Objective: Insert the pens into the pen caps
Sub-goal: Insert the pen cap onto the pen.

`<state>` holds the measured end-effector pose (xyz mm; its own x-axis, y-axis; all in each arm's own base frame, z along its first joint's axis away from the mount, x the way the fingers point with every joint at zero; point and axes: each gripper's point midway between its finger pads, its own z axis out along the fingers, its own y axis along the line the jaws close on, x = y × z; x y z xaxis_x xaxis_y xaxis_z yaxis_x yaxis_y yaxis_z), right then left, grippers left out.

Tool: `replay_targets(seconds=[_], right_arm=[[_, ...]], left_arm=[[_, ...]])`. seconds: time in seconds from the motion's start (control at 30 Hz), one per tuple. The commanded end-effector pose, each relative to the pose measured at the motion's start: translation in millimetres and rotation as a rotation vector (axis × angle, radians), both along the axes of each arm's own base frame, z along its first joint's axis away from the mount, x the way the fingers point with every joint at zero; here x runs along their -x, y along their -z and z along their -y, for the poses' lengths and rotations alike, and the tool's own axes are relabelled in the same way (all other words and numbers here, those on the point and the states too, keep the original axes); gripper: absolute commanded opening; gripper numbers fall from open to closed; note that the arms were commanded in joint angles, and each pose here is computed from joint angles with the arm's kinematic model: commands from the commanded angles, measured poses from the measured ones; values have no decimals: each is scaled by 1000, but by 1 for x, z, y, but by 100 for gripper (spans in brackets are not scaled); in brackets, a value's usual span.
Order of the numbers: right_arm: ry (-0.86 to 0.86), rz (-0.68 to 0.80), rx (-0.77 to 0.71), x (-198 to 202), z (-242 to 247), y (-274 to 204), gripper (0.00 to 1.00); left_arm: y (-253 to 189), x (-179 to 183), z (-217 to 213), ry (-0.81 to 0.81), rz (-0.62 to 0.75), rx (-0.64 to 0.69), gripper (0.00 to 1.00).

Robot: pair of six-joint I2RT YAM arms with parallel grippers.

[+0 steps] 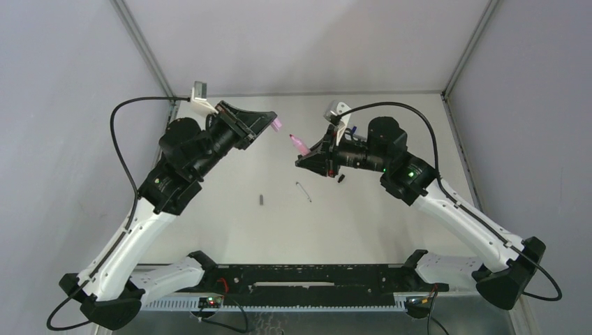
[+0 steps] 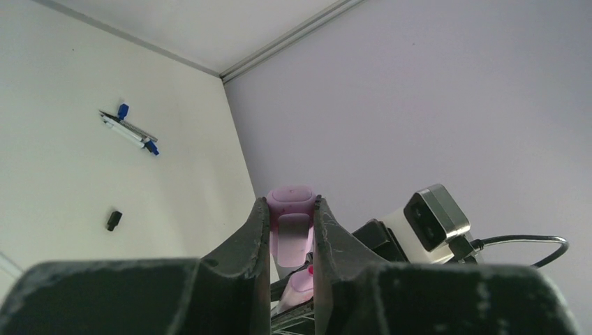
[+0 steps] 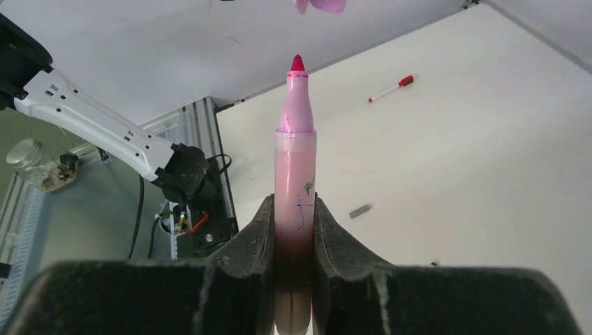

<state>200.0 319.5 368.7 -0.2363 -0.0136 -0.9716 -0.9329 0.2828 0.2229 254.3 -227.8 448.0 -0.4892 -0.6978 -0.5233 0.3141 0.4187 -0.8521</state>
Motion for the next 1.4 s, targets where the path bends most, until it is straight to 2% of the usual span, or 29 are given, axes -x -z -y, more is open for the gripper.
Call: replay_targets(seconds=[0.0,0.53,1.37], right_arm=[[17,-32,-42,-2,-10,-7,0],[48,-96,-45,-12,-18,1,0],[10,-94,-66,-5,-18,-7,0]], left_arm=[[-21,2,-4,-21,53,5,0],[-11,5,8,-1,24,2,0],[3,4,12,1,4,-21,0]])
